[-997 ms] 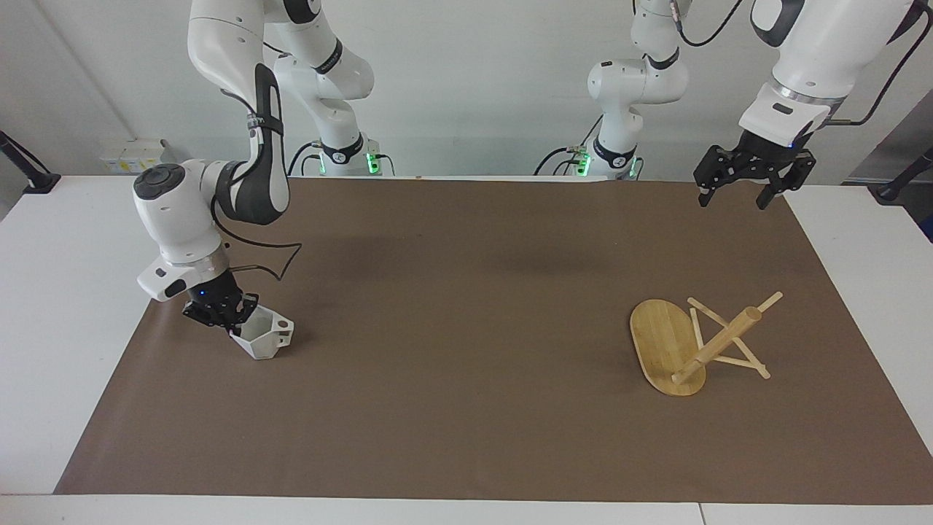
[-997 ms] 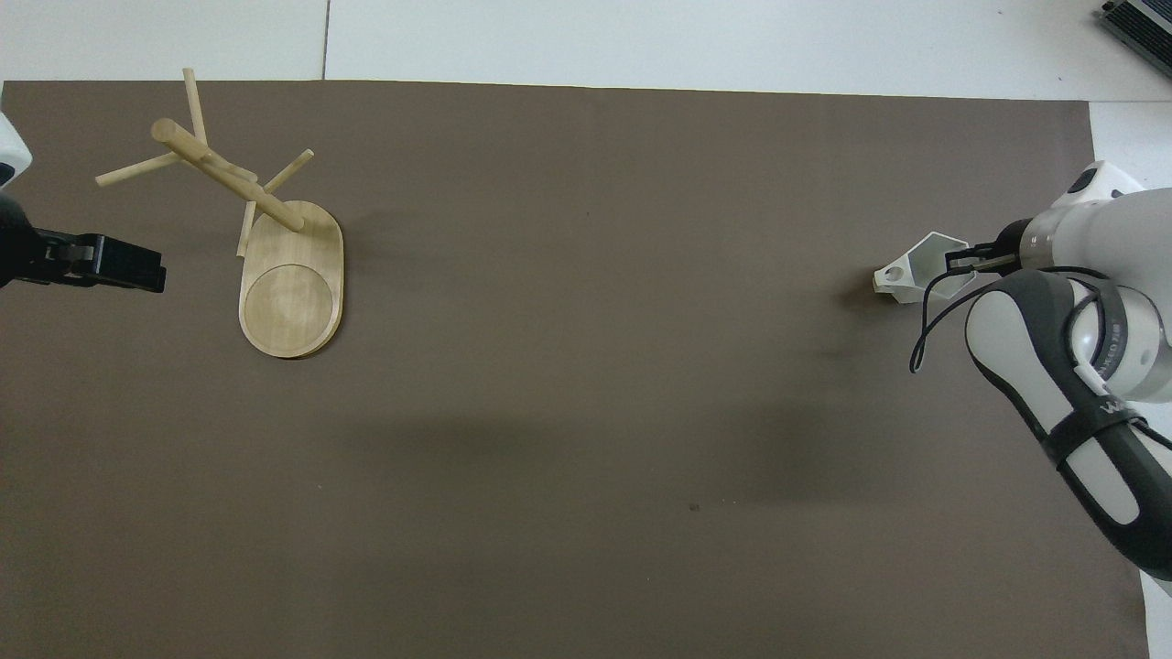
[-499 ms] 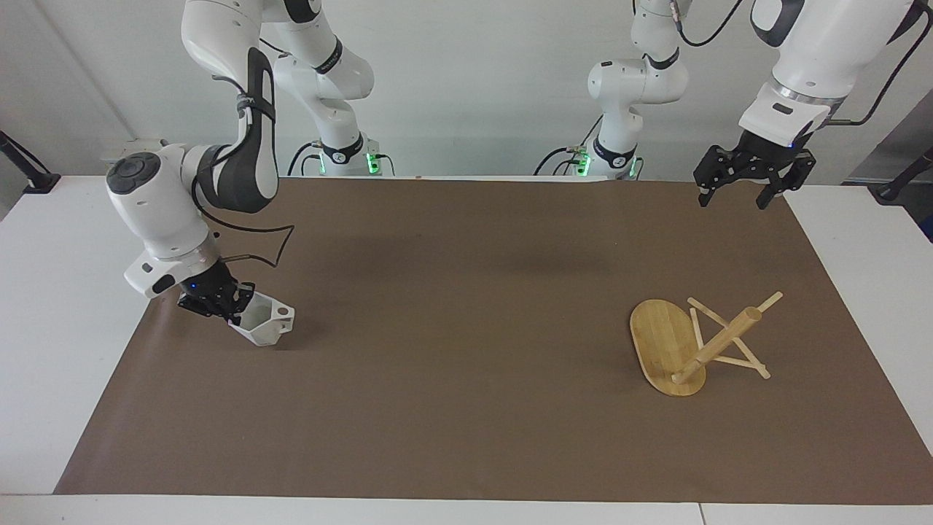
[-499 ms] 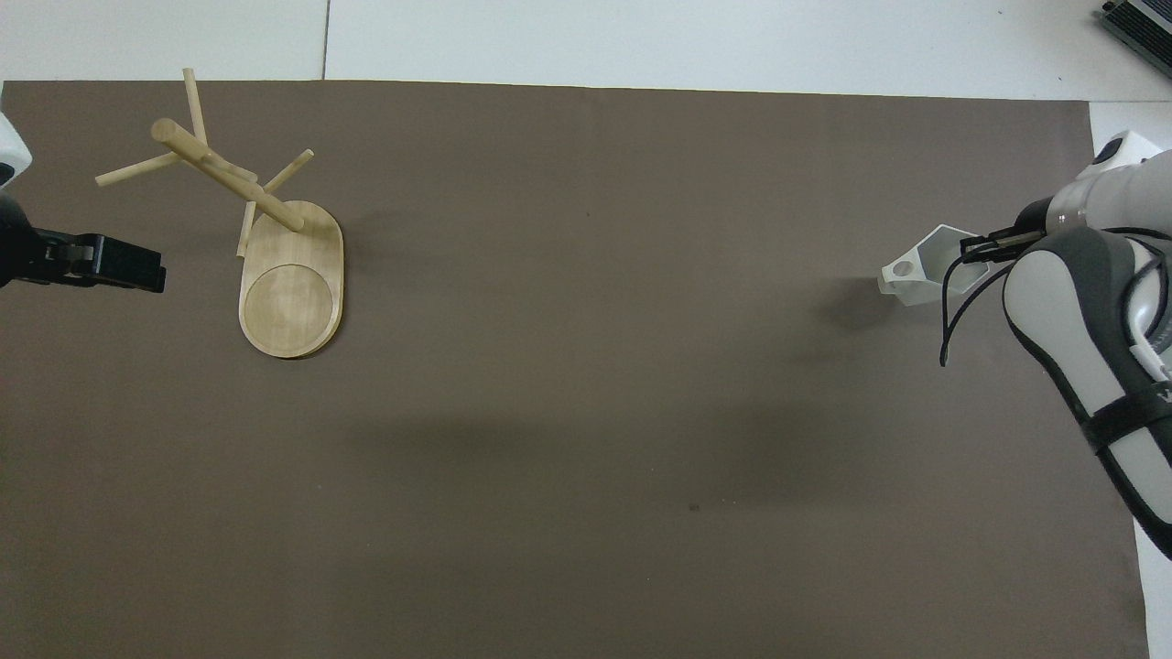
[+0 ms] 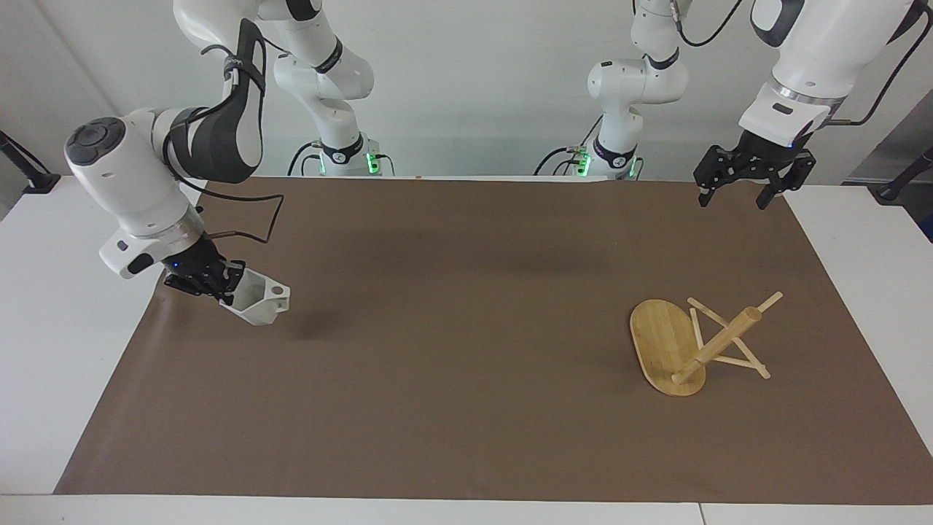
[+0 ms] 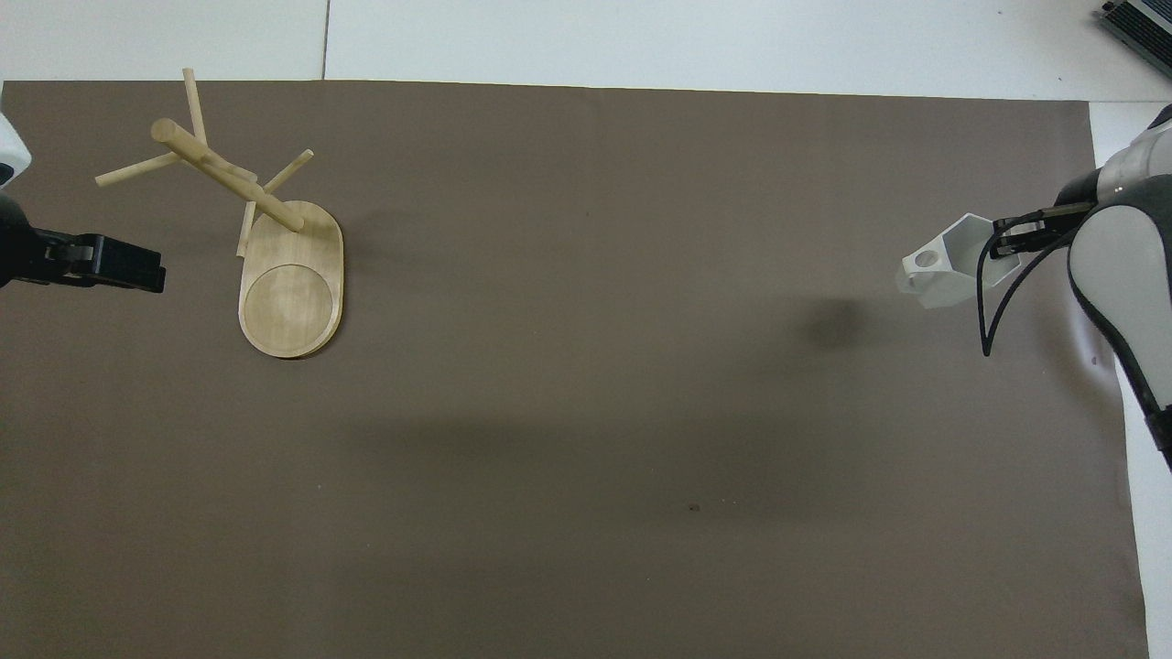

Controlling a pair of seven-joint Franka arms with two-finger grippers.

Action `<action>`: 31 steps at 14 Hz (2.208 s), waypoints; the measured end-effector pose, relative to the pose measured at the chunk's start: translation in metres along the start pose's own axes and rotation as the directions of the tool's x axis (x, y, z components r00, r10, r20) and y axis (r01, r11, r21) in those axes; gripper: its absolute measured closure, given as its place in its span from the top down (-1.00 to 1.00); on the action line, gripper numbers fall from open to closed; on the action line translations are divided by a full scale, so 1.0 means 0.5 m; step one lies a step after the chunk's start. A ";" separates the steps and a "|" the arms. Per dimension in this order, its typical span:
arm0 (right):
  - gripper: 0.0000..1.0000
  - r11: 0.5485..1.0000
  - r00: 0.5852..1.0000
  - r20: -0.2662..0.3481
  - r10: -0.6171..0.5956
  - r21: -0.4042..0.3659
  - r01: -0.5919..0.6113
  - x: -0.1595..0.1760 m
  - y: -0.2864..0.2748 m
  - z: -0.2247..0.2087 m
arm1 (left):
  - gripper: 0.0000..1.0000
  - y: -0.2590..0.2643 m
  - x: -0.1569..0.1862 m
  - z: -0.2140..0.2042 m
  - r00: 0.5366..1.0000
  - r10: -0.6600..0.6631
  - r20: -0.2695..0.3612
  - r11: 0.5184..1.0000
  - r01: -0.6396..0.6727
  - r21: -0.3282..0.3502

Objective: Hang cup on rack
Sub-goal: 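Close the right gripper on the white cup's rim, then lift the white cup with the right gripper toward the left gripper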

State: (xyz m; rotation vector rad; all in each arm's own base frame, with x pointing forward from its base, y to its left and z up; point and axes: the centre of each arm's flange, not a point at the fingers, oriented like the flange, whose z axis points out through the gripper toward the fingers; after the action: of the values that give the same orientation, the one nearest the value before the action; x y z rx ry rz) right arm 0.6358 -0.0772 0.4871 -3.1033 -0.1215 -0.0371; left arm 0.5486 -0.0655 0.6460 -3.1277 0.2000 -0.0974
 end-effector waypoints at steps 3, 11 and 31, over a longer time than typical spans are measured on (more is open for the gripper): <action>-0.91 0.999 0.998 0.034 0.049 -0.016 -0.049 -0.005 -0.005 -0.045 | 1.00 0.000 0.000 0.000 1.000 0.000 0.000 1.000 0.000 0.000; -0.91 0.975 0.999 0.047 -0.001 0.223 -0.010 0.007 -0.204 -0.101 | 1.00 0.000 0.000 0.000 1.000 0.000 0.000 1.000 0.000 0.000; -0.91 0.820 0.993 0.111 -0.028 0.571 -0.041 -0.107 -0.854 -0.156 | 1.00 0.000 0.005 0.019 0.999 0.010 -0.041 0.996 -0.014 -0.091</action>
State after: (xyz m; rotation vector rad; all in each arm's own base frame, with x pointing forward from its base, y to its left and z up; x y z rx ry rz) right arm 0.5469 0.3413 0.5784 -2.4953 -0.1013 0.1515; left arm 0.5514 -0.0659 0.6365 -3.2165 0.2306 -0.1567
